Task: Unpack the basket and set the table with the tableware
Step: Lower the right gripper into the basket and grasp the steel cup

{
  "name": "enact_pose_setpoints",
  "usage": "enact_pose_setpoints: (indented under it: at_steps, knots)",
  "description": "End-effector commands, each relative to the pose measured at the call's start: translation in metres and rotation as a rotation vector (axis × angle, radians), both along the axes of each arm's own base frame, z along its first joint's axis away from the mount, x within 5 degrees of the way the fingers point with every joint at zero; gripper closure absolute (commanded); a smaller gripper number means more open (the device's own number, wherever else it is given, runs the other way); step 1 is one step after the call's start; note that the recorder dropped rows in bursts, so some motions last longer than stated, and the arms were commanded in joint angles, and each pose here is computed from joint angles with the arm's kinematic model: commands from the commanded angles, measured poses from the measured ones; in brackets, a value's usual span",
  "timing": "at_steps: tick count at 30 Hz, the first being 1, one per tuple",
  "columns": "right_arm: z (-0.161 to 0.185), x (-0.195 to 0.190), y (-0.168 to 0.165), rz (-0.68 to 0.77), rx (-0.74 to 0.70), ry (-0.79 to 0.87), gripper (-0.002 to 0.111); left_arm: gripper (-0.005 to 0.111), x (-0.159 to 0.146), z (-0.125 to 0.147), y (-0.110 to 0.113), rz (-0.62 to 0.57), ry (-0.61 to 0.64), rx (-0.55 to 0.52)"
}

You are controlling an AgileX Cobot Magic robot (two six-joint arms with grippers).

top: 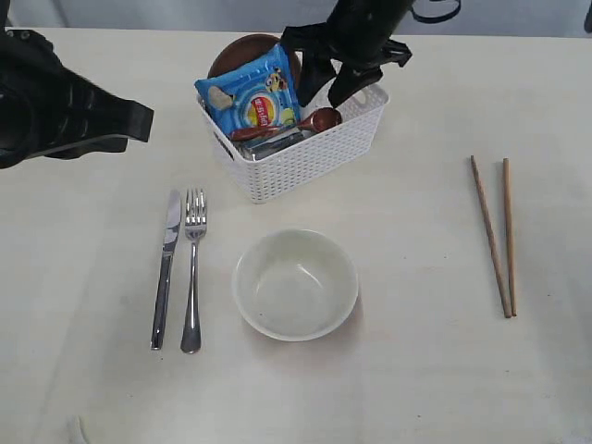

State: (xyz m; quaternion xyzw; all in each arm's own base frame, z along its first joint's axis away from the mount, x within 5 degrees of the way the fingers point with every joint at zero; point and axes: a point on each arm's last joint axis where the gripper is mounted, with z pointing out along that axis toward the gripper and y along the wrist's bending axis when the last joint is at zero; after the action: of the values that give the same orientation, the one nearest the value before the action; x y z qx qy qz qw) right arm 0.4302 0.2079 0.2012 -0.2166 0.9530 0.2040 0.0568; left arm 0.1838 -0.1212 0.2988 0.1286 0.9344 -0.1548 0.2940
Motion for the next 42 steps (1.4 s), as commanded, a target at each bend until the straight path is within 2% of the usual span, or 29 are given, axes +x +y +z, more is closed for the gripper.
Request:
enact_pose_setpoints:
  at_steps: [1, 11, 17, 21, 23, 27, 28, 34, 42]
  knots:
    - [-0.014, 0.0, 0.004, 0.04, 0.017, 0.034, 0.06, 0.107, -0.001, 0.001, 0.0, -0.003, -0.013, -0.012]
    - [-0.042, -0.007, 0.025, 0.098, 0.019, 0.088, 0.06, 0.107, -0.001, 0.001, 0.0, -0.003, -0.013, -0.012]
    - [-0.043, -0.009, 0.035, 0.11, 0.134, 0.12, 0.06, 0.107, -0.001, 0.001, 0.0, -0.003, -0.013, -0.012]
    - [-0.044, -0.008, 0.036, 0.104, 0.139, 0.116, 0.062, 0.107, -0.001, 0.001, 0.0, -0.003, -0.013, -0.012]
    - [-0.044, -0.008, 0.036, 0.104, 0.139, 0.116, 0.07, 0.107, -0.001, 0.001, 0.0, -0.003, -0.013, -0.012]
    - [-0.044, -0.008, 0.036, 0.102, 0.14, 0.111, 0.103, 0.107, -0.001, 0.001, 0.0, -0.003, -0.013, -0.012]
    - [-0.044, -0.008, 0.036, 0.103, 0.14, 0.11, 0.109, 0.107, -0.001, 0.001, 0.0, -0.003, -0.013, -0.012]
    - [-0.045, -0.005, 0.033, 0.095, 0.101, 0.08, 0.109, 0.107, -0.001, 0.001, 0.0, -0.003, -0.013, -0.012]
    - [-0.053, 0.004, 0.016, 0.03, -0.104, 0.007, 0.109, 0.107, -0.001, 0.001, 0.0, -0.004, -0.016, -0.012]
